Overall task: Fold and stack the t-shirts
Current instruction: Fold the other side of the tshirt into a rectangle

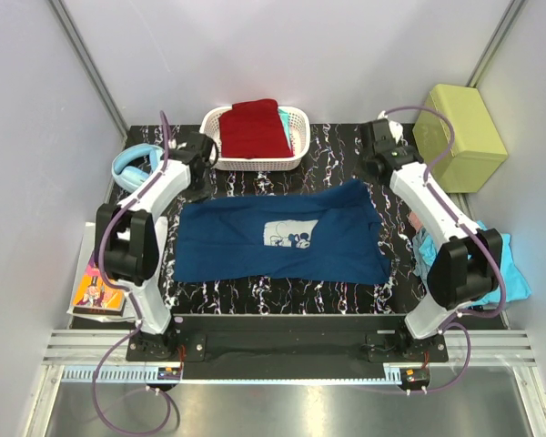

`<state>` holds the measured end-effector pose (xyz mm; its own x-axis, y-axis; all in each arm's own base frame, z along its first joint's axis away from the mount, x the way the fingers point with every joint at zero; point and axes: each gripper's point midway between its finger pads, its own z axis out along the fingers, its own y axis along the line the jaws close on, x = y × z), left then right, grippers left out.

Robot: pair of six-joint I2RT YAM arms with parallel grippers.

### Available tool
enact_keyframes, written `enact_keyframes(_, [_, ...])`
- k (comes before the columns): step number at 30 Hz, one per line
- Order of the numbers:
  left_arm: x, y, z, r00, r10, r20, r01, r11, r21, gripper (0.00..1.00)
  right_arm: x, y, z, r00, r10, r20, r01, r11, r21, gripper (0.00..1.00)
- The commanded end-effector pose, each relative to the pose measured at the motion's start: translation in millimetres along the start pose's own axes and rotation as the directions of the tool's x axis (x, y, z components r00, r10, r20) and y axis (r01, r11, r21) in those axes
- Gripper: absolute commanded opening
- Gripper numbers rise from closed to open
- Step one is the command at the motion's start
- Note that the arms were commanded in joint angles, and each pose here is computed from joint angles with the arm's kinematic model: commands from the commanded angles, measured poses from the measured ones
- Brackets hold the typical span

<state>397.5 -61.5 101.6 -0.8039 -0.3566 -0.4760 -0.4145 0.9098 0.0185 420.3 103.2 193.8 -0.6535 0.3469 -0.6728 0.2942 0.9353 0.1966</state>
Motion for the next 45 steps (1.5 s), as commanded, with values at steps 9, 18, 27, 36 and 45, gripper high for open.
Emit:
enact_keyframes(9, [32, 51, -39, 0.996, -0.053, 0.073, 0.057, 0.996, -0.063, 0.0, 42, -27, -32, 1.0, 0.018, -0.005, -0.017, 0.999, 0.031, 0.0])
enact_keyframes(18, [49, 61, -50, 0.996, -0.046, 0.078, 0.051, 0.997, -0.061, 0.0, 63, -48, -51, 0.999, 0.039, -0.011, -0.038, 0.998, 0.056, 0.0])
enact_keyframes(27, [76, 62, -30, 1.0, -0.006, 0.002, 0.006, 0.995, -0.104, 0.0, 108, -65, -42, 0.991, 0.066, -0.118, -0.055, 0.994, 0.096, 0.0])
enact_keyframes(36, [102, 65, -11, 0.995, 0.018, -0.094, -0.031, 0.99, -0.138, 0.0, 144, -65, -35, 0.964, 0.106, -0.243, -0.083, 0.991, 0.104, 0.0])
enact_keyframes(45, [117, 73, -4, 0.989, 0.038, -0.142, -0.062, 0.984, -0.169, 0.0, 165, -80, -42, 0.942, 0.127, -0.31, -0.079, 0.983, 0.163, 0.0])
